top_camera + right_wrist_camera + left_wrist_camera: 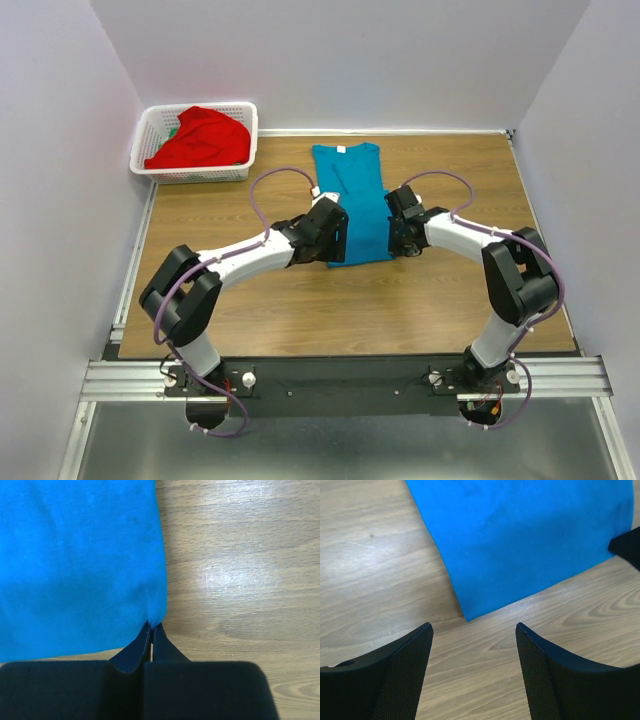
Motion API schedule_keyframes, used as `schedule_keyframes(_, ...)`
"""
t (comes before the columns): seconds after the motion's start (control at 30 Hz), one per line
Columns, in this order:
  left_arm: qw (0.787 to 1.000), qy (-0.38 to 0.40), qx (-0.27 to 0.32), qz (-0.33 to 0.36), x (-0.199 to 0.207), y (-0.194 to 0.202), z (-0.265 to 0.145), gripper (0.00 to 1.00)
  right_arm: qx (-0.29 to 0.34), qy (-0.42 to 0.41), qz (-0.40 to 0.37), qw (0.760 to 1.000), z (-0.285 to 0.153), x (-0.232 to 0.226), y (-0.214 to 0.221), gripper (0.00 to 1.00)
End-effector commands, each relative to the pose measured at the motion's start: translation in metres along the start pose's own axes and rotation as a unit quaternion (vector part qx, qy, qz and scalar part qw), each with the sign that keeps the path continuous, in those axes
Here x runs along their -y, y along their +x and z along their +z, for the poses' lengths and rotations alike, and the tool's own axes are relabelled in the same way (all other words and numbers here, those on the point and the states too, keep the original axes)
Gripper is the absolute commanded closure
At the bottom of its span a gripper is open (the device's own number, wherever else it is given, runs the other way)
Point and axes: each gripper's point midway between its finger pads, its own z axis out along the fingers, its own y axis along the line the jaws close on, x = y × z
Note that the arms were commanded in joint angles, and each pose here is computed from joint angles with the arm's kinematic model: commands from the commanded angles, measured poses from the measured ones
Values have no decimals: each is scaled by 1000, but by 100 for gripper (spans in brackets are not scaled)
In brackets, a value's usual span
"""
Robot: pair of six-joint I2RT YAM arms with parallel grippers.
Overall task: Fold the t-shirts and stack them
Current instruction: Fold the tshirt
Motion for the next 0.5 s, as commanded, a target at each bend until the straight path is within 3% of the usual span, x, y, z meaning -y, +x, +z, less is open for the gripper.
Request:
schedule_keyframes(0.0, 999, -1, -43, 12, 5, 17, 5, 26, -58, 54, -29, 996, 10, 20, 40, 99)
schedule_keyframes(0.13, 998, -15, -57, 4, 5, 21, 16, 36, -52, 60, -46, 996, 11, 17, 41, 99)
schedule_keyframes(0.47, 995, -48, -86, -2, -2, 36, 40, 48, -49, 60, -61, 995, 14, 14, 46, 99)
